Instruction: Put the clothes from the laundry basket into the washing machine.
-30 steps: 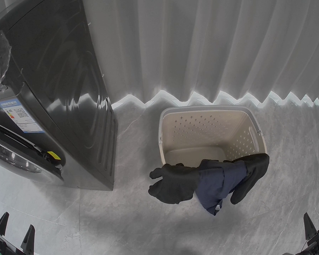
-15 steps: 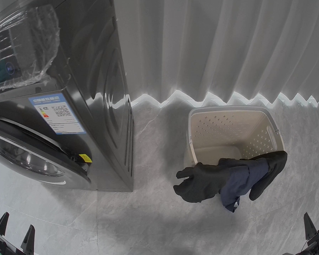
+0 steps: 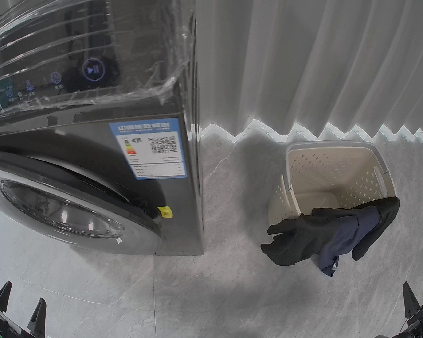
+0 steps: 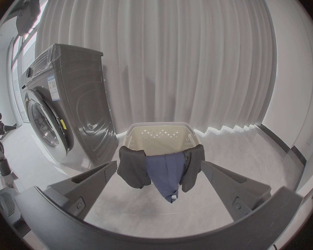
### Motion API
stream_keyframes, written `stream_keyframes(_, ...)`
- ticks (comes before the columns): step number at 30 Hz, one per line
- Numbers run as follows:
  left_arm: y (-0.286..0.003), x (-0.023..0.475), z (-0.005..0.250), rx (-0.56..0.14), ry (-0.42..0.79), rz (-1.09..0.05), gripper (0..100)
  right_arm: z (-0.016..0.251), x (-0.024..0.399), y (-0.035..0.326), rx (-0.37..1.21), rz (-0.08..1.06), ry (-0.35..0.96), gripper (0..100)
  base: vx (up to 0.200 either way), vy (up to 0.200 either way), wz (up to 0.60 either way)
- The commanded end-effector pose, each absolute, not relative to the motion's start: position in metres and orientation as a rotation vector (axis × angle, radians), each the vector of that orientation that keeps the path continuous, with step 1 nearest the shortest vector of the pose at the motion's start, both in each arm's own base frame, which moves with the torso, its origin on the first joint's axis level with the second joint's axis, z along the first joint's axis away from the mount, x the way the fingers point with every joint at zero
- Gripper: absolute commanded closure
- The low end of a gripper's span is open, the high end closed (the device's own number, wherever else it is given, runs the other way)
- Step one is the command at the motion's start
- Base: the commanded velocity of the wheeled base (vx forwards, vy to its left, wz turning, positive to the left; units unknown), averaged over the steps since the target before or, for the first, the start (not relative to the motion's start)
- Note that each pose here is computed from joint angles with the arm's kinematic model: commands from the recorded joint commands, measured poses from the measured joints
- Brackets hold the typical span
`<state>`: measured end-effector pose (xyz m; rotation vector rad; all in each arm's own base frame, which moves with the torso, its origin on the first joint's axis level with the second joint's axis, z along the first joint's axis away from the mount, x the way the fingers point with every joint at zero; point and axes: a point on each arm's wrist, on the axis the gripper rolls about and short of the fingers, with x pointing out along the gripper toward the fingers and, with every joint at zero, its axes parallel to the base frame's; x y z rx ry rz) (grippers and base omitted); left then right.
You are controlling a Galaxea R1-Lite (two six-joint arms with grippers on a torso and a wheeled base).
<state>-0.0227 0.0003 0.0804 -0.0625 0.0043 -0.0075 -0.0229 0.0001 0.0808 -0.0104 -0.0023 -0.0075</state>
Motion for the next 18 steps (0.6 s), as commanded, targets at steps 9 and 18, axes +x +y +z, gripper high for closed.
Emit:
stream_keyframes(9, 0.0003, -0.0228, 0.0756, -0.063, 0.003, -0.006, 0, 0.0755, -0.0228, 0.0001, -0.011, -0.008, 0.0, 0, -0.2, 0.0, 0.0)
stream_keyframes(18, 0.0003, -0.0227, 0.0757, -0.063, 0.005, -0.008, 0, 0.0755, -0.0228, 0.0001, -0.011, -0.008, 0.0, 0, 0.0, 0.067, 0.0)
